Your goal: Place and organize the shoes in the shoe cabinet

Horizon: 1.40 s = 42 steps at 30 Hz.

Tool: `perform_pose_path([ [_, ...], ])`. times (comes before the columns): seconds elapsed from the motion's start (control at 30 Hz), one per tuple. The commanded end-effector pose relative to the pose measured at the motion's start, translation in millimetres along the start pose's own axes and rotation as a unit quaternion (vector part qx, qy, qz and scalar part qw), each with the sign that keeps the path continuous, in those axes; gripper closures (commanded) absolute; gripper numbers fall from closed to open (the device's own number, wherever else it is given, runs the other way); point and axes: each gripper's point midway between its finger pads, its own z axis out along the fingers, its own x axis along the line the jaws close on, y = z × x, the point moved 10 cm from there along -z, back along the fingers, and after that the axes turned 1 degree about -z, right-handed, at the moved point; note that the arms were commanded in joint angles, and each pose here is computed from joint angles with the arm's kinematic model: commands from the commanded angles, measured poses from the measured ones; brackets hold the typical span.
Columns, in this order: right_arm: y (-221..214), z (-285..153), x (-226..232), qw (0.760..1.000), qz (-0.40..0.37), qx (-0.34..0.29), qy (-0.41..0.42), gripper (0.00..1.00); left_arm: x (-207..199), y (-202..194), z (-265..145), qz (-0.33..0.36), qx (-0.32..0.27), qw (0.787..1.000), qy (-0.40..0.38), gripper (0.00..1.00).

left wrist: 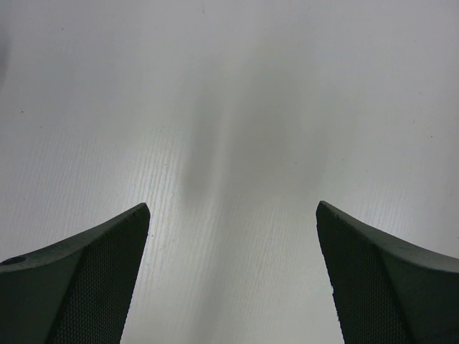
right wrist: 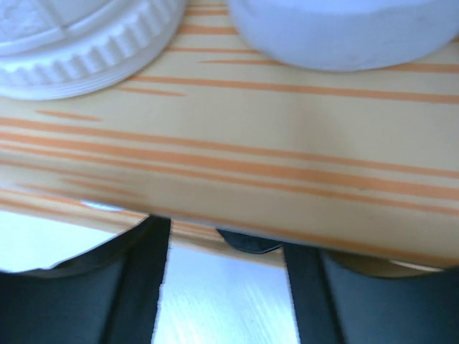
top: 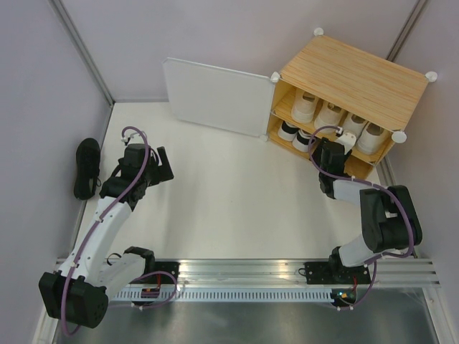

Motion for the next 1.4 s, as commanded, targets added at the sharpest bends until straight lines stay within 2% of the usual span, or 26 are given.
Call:
perform_pose_path([
  [0.0, 35, 14, -9, 0.998, 0.030, -0.055, -0.001, 0.29, 0, 5, -1, 0.005, -0.013, 1.000, -0.002, 0.00],
  [0.07, 38, 11, -9, 0.999, 0.027, -0.043, -0.005, 0.18, 0, 5, -2, 0.005, -0.014, 1.000, -0.001, 0.00],
  [0.23, 44, 1, -10, 0.999, 0.035, -0.024, -0.012, 0.09, 1, 5, -1, 0.006, -0.014, 1.000, 0.000, 0.00],
  [0.57, 40, -25, -15, 0.997, 0.070, 0.031, -0.025, 0.09, 1, 4, -2, 0.005, -0.014, 1.000, 0.000, 0.00],
  [0.7, 35, -32, -14, 0.995, 0.084, 0.054, -0.010, 0.19, 1, 5, -2, 0.004, -0.015, 1.000, 0.001, 0.00],
  [0.8, 31, -37, -13, 0.993, 0.097, 0.059, 0.007, 0.34, 1, 4, -2, 0.004, -0.015, 1.000, 0.001, 0.00],
  [0.83, 31, -37, -11, 0.993, 0.101, 0.058, 0.018, 0.44, 1, 5, -3, 0.004, -0.016, 1.000, 0.000, 0.00],
  [0.93, 26, -33, -11, 0.992, 0.107, 0.066, 0.013, 0.61, 1, 5, -3, 0.004, -0.016, 1.000, -0.001, 0.00],
  [1.0, 23, -29, -10, 0.991, 0.113, 0.066, 0.014, 0.67, 1, 4, -2, 0.004, -0.015, 1.000, 0.000, 0.00],
  [1.03, 21, -26, -9, 0.991, 0.115, 0.066, 0.012, 0.75, 1, 4, -2, 0.004, -0.015, 1.000, 0.000, 0.00],
  [1.07, 20, -25, -9, 0.991, 0.116, 0.065, 0.010, 0.78, 1, 5, -3, 0.004, -0.016, 1.000, 0.000, 0.00],
  [1.17, 15, -17, -8, 0.991, 0.118, 0.066, 0.004, 0.84, 1, 5, -2, 0.004, -0.015, 1.000, 0.000, 0.00],
  [1.37, 9, -3, -6, 0.992, 0.111, 0.067, -0.005, 0.88, 0, 5, -2, 0.004, -0.014, 1.000, -0.002, 0.00],
])
